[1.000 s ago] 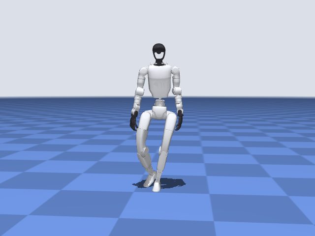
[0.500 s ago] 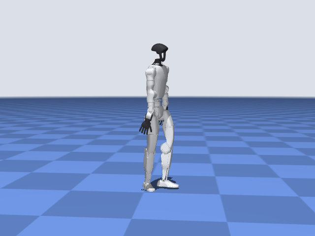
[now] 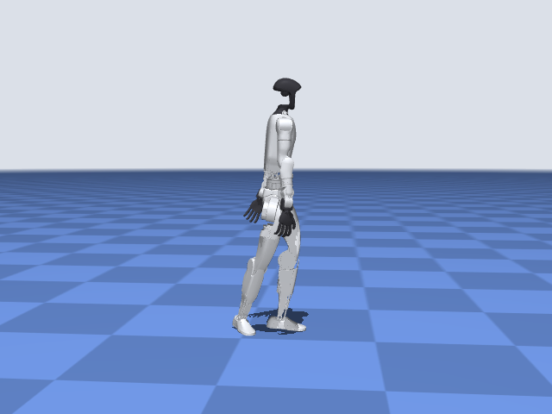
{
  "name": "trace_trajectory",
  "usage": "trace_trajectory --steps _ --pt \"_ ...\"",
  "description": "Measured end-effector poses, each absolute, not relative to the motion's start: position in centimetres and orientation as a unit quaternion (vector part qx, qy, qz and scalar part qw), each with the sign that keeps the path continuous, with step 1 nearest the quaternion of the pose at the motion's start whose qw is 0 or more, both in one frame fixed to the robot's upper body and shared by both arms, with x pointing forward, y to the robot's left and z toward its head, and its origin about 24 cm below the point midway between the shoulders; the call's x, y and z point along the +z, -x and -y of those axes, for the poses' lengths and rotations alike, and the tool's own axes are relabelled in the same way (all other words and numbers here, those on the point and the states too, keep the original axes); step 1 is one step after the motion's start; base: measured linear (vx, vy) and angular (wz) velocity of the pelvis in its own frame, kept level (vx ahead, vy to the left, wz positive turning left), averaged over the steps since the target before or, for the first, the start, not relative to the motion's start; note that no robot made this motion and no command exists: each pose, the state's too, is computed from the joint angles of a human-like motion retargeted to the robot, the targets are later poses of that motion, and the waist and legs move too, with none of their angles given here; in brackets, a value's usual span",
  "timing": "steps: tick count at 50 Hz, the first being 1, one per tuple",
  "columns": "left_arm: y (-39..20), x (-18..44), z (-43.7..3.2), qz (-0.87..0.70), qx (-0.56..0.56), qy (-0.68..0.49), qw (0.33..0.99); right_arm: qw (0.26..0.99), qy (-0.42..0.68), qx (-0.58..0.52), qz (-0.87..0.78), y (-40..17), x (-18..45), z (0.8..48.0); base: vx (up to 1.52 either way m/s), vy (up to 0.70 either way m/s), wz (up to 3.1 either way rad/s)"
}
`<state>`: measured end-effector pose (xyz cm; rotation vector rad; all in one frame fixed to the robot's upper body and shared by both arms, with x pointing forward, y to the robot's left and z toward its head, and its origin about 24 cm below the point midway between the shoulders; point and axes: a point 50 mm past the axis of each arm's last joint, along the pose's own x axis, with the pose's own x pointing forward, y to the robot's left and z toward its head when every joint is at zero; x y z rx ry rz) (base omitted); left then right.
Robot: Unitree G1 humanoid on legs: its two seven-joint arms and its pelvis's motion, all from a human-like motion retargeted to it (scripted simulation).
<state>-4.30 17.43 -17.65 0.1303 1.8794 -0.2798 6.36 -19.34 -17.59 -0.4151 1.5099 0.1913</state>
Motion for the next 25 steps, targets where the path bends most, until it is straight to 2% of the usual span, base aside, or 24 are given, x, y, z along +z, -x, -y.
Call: trace_trajectory --steps 6,17,25 --pt "2.2 -17.9 -17.7 -0.786 -0.087 -0.063 0.608 0.673 0.190 0.087 -0.709 -4.0 -17.8 19.7 0.47 0.08 -0.25" --pt "-9.9 -16.7 -21.3 -0.647 -0.096 -0.234 0.719 0.643 0.111 0.044 -0.756 0.0 -17.8 20.1 0.36 0.01 0.17" --pt "-15.0 -15.0 -22.2 -0.584 -0.095 -0.272 0.759 0.594 0.105 0.064 -0.795 3.5 -17.4 20.0 0.44 -0.04 -0.14"
